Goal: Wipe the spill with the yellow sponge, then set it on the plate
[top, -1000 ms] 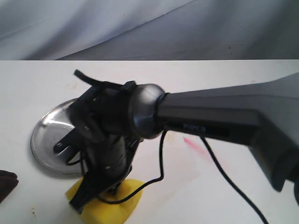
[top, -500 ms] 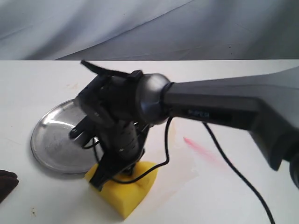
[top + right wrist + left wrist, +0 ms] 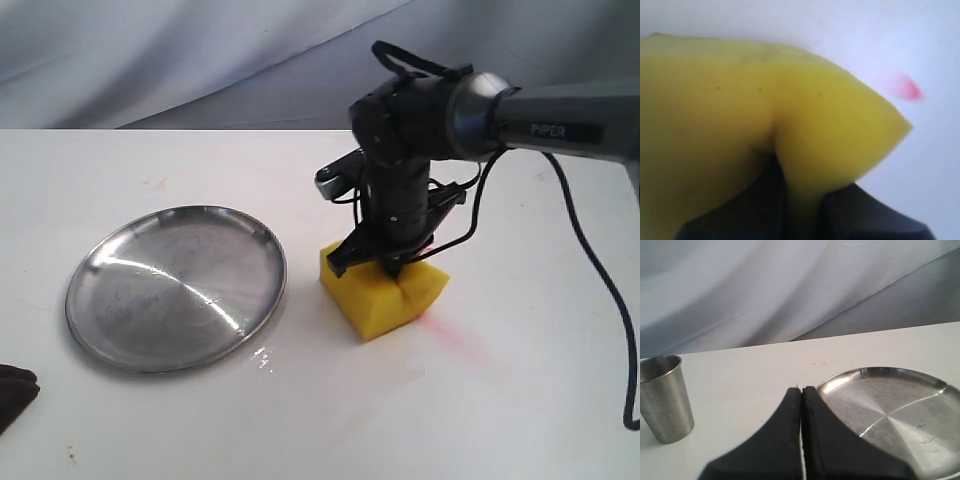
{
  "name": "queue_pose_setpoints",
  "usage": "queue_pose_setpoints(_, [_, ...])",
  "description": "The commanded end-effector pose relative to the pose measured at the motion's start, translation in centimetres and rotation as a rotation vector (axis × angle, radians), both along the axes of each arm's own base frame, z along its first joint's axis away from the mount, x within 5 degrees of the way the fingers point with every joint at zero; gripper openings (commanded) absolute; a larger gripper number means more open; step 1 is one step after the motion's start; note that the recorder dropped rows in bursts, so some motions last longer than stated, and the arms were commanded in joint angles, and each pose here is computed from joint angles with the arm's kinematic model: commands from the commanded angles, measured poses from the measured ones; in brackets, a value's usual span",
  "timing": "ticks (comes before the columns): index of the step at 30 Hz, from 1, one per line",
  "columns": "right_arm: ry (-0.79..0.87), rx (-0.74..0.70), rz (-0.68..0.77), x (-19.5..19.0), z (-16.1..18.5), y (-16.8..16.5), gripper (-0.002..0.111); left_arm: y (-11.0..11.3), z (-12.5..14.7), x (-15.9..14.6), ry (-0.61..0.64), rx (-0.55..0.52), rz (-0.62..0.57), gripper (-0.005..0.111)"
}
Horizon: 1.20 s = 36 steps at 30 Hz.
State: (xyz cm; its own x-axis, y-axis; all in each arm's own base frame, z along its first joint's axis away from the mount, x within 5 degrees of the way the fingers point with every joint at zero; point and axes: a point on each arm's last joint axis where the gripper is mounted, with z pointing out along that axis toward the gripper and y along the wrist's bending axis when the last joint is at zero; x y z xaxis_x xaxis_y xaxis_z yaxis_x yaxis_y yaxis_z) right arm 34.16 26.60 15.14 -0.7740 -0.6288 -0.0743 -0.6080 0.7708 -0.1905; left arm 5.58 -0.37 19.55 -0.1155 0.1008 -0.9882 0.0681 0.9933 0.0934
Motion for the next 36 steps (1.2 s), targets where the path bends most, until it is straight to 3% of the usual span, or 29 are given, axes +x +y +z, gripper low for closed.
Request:
queue_pose_setpoints(1, [-0.004,0.009,-0.066,2.5,-1.5,-1.5,0.0,0.0,-0.1,0.0,-0.004,-0.004,-0.005,0.0])
queue_pose_setpoints(8, [0.124,-0.03,-0.079,3.9,-5.2,-0.3,0.0,0.0,-0.1,0.0,-0.004,-0.004,-0.005,0.0])
queue_pose_setpoints(16, [0.214,-0.106,0.049,0.9,-8.1,2.8,0.0,0.0,-0.1,0.0,-0.004,-0.004,-0.005,0.0])
queue_pose_setpoints(26, [0.282,-0.106,0.334,-7.1,-7.9,9.9,0.0,0.0,-0.1,0.0,-0.004,-0.004,-0.005,0.0])
queue_pose_setpoints(32, [0.329,-0.031,0.401,-12.5,-6.5,13.4,0.0,0.0,-0.1,0.0,-0.004,-0.004,-0.005,0.0])
queue_pose_setpoints(36, [0.323,-0.036,0.351,-12.5,-6.6,13.2,0.0,0.0,-0.1,0.0,-0.004,-0.004,-0.005,0.0])
